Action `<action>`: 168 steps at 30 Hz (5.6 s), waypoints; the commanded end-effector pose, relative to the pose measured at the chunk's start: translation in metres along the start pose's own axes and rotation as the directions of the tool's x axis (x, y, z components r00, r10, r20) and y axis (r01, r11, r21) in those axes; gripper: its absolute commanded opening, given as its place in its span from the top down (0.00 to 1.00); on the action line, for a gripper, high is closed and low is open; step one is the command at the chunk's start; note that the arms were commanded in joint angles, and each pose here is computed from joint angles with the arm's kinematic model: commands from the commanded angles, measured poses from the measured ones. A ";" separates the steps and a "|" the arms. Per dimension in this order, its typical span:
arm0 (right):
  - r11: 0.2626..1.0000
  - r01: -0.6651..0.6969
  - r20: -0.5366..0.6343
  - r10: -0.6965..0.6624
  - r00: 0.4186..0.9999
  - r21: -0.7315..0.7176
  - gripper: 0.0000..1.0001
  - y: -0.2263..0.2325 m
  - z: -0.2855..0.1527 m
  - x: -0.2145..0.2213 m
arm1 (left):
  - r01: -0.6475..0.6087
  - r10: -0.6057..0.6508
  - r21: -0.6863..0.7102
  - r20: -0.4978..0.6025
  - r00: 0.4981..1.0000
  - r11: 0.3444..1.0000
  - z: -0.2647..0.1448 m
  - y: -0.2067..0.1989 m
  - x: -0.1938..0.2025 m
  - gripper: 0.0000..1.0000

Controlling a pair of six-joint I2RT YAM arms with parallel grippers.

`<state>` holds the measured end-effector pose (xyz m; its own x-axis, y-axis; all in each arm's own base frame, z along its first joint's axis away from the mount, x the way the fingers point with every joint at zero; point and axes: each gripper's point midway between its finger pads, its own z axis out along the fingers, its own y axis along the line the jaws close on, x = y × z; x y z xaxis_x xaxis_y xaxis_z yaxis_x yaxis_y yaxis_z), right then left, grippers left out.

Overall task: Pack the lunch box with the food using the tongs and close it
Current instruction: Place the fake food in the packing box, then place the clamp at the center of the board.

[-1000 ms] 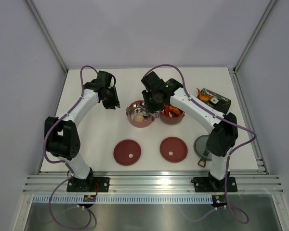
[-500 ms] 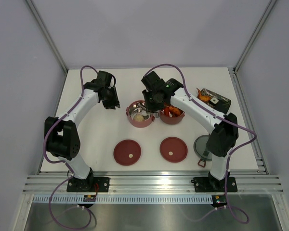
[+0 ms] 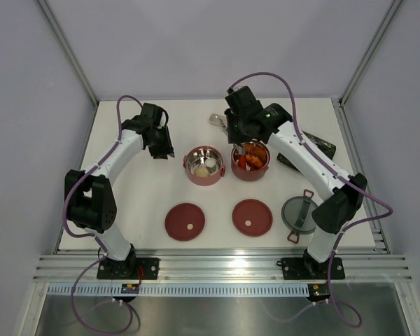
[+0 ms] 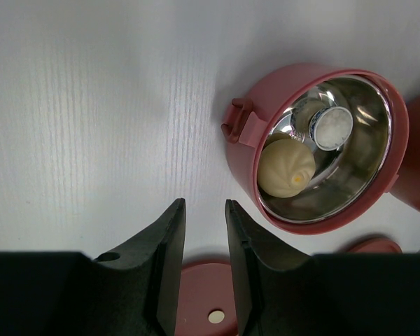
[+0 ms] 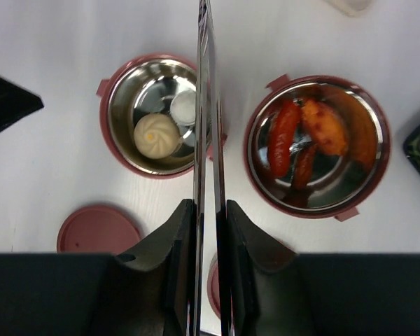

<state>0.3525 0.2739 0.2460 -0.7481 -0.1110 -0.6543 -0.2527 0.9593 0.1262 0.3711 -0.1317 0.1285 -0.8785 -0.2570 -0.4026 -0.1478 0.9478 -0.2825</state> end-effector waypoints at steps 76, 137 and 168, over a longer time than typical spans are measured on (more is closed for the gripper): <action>0.838 -0.505 0.030 0.511 0.859 0.207 1.00 -0.166 -0.042 0.155 | 0.006 -0.007 0.072 0.015 1.000 0.997 -0.001 -0.013 -0.018 0.67; 0.916 -0.272 0.231 0.207 0.951 0.295 0.94 -0.278 0.208 -0.065 | 0.037 -0.038 0.012 0.031 0.999 0.999 -0.015 0.013 -0.020 0.67; 0.920 -0.314 0.323 0.231 0.918 0.235 0.21 -0.261 0.124 -0.110 | 0.031 -0.031 0.008 0.060 0.998 0.999 -0.026 0.018 -0.015 0.67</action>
<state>0.5796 0.0689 0.0914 -0.6828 0.1612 -0.7126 0.1566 0.9850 0.0727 0.3653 -0.1110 0.1322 -0.8804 -0.2981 -0.3689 -0.1932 0.9357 -0.2951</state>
